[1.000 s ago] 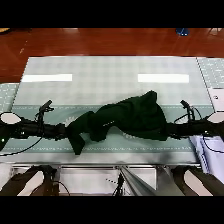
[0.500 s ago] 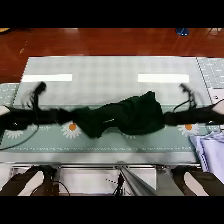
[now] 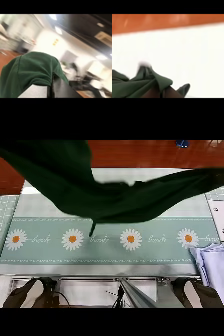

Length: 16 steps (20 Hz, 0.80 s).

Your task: Fold the shirts.

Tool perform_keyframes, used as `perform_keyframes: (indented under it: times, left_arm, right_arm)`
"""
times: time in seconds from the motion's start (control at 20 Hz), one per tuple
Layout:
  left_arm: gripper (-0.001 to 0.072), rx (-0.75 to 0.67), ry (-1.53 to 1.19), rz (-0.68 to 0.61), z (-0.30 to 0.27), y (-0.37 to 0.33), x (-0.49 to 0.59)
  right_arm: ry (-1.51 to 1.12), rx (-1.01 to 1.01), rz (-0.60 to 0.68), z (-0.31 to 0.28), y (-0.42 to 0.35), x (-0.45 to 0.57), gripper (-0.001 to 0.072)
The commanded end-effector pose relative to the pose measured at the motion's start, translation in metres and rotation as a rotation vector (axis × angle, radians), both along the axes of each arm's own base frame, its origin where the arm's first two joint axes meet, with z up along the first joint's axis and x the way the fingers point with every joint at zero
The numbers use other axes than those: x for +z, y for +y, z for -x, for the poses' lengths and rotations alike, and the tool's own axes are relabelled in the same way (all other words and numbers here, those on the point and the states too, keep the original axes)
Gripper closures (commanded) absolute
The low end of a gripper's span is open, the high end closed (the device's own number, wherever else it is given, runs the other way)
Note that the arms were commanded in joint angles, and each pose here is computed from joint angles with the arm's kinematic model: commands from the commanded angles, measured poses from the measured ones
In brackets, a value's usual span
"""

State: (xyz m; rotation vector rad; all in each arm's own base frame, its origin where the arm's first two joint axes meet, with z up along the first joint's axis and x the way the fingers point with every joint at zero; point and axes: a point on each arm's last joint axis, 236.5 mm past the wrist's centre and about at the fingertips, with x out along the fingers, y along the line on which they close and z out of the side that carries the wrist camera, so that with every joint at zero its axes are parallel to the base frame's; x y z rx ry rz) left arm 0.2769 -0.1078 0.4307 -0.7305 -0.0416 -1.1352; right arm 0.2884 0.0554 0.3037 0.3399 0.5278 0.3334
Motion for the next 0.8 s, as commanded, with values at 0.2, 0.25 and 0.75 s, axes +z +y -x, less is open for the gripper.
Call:
perform_keyframes:
  times: [0.2, 0.25, 0.75]
  left_arm:
    - [0.0685, 0.229, 0.186, -0.195, 0.012, 0.002, -0.004]
    - [0.0685, 0.259, 0.212, -0.231, 0.014, 0.001, -0.011]
    - [0.0685, 0.537, 0.274, -0.441, 0.048, 0.005, -0.041]
  right_arm:
    - [-0.158, -0.155, 0.119, 0.027, -0.025, 0.077, 0.0693]
    - [-0.166, -0.153, 0.136, 0.03, -0.024, 0.081, 0.0693]
    - [-0.067, -0.119, 0.217, 0.073, -0.013, 0.06, 0.0693]
